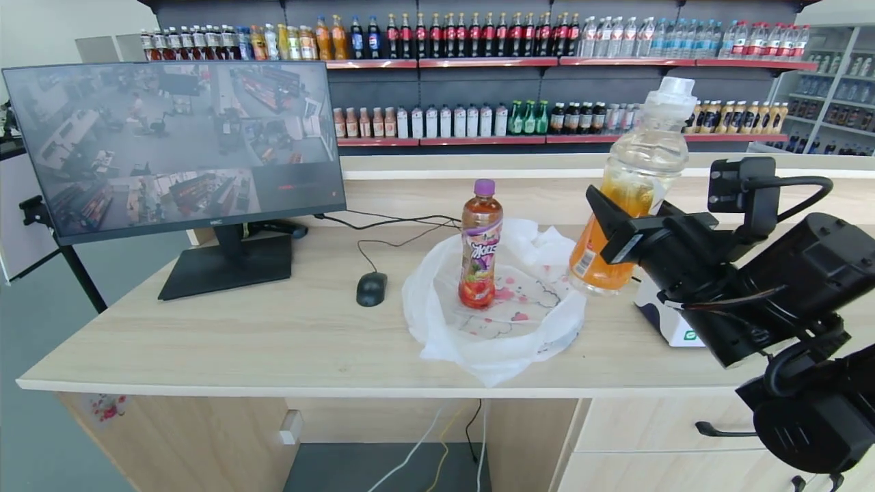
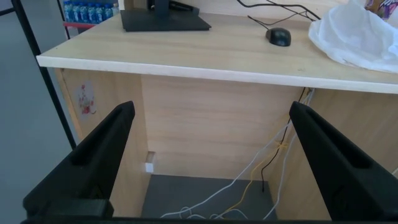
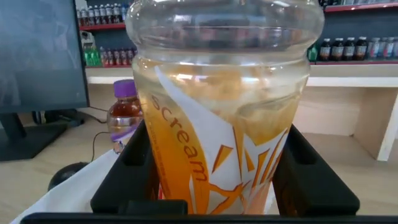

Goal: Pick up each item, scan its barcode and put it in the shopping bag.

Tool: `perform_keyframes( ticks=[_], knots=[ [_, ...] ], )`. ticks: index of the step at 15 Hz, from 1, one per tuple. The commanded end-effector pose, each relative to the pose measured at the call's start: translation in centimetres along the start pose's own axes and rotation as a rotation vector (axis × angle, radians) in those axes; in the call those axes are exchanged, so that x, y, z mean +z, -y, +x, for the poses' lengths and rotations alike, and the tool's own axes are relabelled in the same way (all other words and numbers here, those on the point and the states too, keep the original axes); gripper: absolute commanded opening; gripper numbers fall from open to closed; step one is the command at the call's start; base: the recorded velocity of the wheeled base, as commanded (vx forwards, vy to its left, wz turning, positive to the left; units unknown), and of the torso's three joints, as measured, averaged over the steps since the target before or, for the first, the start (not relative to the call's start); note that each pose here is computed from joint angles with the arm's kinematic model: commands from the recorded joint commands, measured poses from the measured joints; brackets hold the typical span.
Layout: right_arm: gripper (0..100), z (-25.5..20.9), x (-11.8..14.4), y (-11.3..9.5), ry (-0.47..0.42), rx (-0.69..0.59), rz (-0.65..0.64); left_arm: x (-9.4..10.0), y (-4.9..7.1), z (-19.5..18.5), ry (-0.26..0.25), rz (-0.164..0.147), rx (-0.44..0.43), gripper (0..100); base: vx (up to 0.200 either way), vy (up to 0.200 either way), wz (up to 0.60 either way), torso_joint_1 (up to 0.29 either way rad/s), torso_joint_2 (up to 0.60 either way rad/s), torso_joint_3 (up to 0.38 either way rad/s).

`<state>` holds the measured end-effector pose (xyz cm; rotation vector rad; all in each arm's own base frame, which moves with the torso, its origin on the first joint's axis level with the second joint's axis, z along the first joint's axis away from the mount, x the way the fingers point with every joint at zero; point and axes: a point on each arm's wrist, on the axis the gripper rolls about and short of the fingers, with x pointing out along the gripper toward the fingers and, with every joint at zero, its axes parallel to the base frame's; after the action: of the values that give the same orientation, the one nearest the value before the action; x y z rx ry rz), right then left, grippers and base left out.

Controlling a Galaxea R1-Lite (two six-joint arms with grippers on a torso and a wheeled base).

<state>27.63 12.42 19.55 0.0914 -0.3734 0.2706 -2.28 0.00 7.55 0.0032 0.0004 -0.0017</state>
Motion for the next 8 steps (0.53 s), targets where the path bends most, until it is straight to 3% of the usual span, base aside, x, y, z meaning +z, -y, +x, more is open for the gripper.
perform_keyframes(
  ticks=[1, 8],
  knots=[
    [0, 0.7, -0.4, -0.5, 0.002, 0.011, 0.001, 0.0, 0.0, 0.0, 0.0, 0.0, 0.0, 100, 0.0, 0.0, 0.0, 0.0, 0.0, 0.0],
    [0, 4.3, -4.3, -2.7, -0.008, 0.051, 0.022, 0.0, 0.0, 0.0, -0.001, 0.0, 0.0, 100, 0.0, 0.0, 0.0, 0.0, 0.0, 0.0]
  ],
)
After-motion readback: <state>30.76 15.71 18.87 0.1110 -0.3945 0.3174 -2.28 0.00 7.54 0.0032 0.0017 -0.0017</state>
